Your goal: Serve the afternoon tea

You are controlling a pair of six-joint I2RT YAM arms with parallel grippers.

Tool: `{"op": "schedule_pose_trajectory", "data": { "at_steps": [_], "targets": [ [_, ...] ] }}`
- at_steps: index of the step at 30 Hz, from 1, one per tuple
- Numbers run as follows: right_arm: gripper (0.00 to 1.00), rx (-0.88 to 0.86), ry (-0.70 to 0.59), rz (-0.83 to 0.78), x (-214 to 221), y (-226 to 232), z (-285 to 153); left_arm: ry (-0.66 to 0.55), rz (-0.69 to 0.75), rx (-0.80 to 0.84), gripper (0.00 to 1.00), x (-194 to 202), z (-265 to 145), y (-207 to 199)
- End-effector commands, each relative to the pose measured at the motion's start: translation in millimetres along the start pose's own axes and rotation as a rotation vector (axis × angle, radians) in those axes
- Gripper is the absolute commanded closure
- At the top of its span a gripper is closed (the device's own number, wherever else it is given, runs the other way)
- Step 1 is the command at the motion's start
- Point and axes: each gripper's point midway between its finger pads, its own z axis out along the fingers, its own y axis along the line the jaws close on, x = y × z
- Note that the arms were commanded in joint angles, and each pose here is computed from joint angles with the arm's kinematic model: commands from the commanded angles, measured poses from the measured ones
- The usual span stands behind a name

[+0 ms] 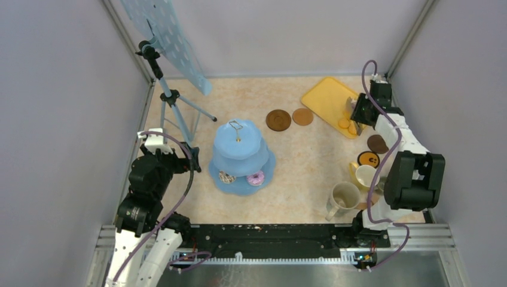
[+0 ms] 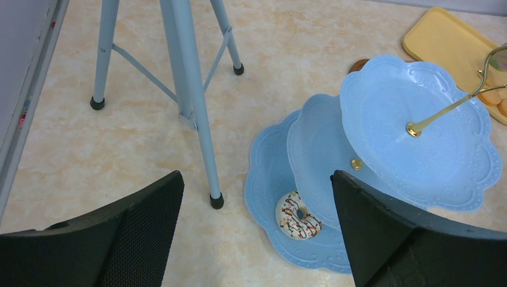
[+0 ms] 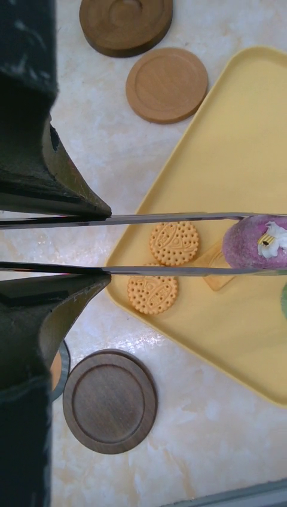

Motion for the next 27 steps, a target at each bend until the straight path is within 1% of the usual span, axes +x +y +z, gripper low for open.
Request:
{"op": "schedule_pose_trajectory", "data": {
  "at_steps": [1, 3, 5, 7, 11, 14, 17, 22, 25, 27],
  "targets": [
    [0.73, -0.072, -0.175, 0.0, -57, 22, -50, -0.025, 0.001, 0.005, 0.01, -10, 3, -2],
    [0.73, -0.154, -0.169, 0.001, -46, 41, -65, -0.021, -0.005, -0.008, 0.01, -9, 4, 0],
    [0.73, -0.276, -0.134, -0.017, -24, 72, -82, -0.019, -0.008, -0.02, 0.01, -9, 4, 3],
    [0.73, -0.362, -0.08, -0.062, 9, 97, -100, -0.017, -0.015, -0.035, 0.01, -10, 4, 5],
    [0.73, -0.516, 0.022, -0.2, 78, 140, -151, -0.014, -0.026, -0.062, 0.01, -11, 4, 11],
    [0.73, -0.567, 0.117, -0.284, 127, 147, -185, -0.01, -0.03, -0.08, 0.01, -10, 5, 15],
    [0.73, -0.61, 0.153, -0.337, 157, 144, -218, -0.005, -0.036, -0.097, 0.01, -11, 5, 19],
    [0.72, -0.708, 0.216, -0.397, 184, 138, -261, 0.006, -0.04, -0.111, 0.01, -10, 7, 22],
    [0.73, -0.869, 0.262, -0.476, 199, 151, -293, 0.013, -0.039, -0.109, 0.01, -10, 8, 22],
    [0.72, -0.964, 0.244, -0.5, 203, 166, -309, 0.017, -0.037, -0.103, 0.01, -10, 9, 22]
  ]
}}
